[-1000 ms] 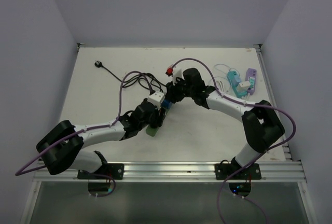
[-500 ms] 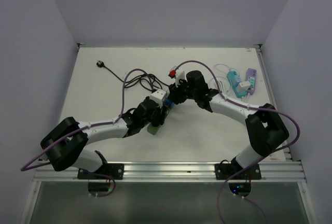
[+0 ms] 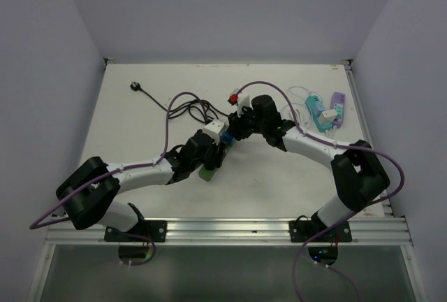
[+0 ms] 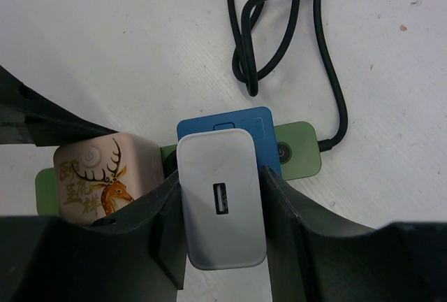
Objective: Pull the plug off the socket
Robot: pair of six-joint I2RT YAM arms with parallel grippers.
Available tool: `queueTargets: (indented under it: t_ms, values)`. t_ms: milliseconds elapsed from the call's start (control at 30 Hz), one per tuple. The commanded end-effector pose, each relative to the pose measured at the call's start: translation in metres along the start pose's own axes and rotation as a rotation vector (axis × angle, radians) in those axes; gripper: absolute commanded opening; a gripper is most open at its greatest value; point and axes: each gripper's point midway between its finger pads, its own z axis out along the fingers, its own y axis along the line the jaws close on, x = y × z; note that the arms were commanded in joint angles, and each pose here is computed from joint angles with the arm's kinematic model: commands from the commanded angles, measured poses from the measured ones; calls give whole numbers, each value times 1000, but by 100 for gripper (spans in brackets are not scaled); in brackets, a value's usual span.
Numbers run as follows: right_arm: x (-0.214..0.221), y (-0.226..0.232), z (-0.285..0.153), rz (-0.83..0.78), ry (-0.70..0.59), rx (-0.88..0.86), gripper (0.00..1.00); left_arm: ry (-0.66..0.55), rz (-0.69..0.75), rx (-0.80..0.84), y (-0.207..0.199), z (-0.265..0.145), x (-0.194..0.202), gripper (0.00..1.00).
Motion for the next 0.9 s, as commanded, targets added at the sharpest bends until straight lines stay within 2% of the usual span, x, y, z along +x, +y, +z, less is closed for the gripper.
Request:
queueTargets:
  t_ms: [0,867]
  values:
    - [-98,30,-33,-27,-302,-97,0,138,-33,0,3,6,40,0]
    - [-139,36,-59,-16,-420,-96,0,218,-57,-38,12,11,53,0]
